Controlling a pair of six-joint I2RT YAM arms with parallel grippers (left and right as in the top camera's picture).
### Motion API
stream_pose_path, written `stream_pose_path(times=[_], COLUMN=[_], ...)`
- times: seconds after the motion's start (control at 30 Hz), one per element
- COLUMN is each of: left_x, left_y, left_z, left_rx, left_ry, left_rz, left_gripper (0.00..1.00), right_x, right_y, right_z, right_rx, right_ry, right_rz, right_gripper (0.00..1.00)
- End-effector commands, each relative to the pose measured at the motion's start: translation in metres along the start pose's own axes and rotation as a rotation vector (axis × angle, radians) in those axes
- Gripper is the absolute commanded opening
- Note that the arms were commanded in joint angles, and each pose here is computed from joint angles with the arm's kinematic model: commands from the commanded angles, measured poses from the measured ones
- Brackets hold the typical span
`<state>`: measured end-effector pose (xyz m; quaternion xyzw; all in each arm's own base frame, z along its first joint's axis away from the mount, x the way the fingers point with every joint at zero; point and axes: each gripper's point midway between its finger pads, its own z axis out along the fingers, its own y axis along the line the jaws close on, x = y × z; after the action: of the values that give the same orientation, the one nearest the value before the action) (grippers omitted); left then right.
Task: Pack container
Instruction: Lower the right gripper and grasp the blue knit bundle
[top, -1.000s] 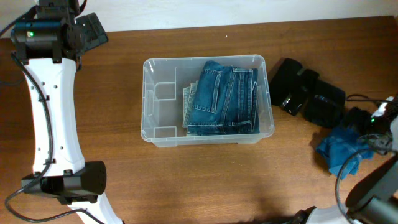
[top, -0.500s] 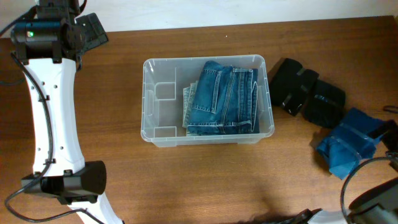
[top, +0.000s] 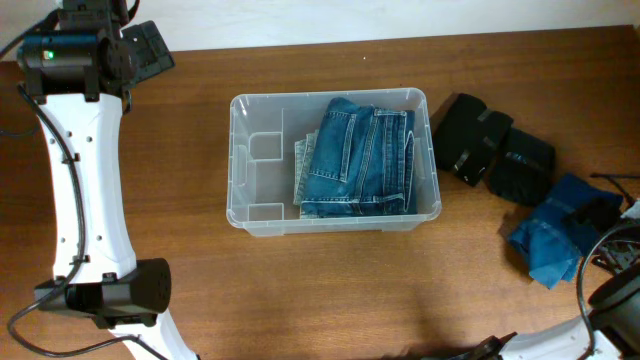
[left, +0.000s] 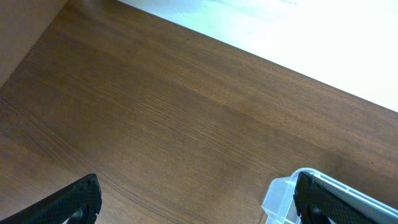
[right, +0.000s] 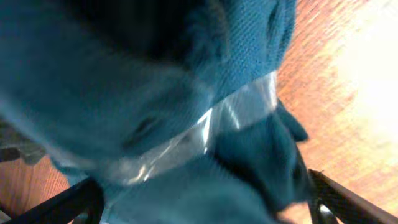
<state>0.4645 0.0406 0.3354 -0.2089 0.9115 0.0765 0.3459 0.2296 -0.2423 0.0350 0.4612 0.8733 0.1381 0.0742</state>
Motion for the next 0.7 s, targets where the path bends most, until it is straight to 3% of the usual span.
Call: stream_pose_path(times=[0.0,0.1,0.37,0.67], left_x=[0.001,0.001,0.001,0.001], left_y=[0.002,0.002,0.002,0.002], left_z=[0.005,0.005,0.005,0.005], left_rx=[-0.007,-0.007,-0.007,-0.007], left_ry=[0.008,0.008,0.008,0.008], left_rz=[-0.015,-0.015,-0.015,-0.015], left_gripper=[0.99,0.99,0.99,0.99], right_x=[0.003,0.006,0.006,-0.007], right_y=[-0.001,-0.002,0.0,0.029], right_z=[0.015,0.019,0.013,-0.045], right_rx=[-0.015,-0.019,-0.02,-0.059], right_ry=[0.047,0.067,0.056,-0.084], right_rz=[0.001,0.008,0.005,-0.024], right_gripper=[0.87,0.75,0.32,0.17])
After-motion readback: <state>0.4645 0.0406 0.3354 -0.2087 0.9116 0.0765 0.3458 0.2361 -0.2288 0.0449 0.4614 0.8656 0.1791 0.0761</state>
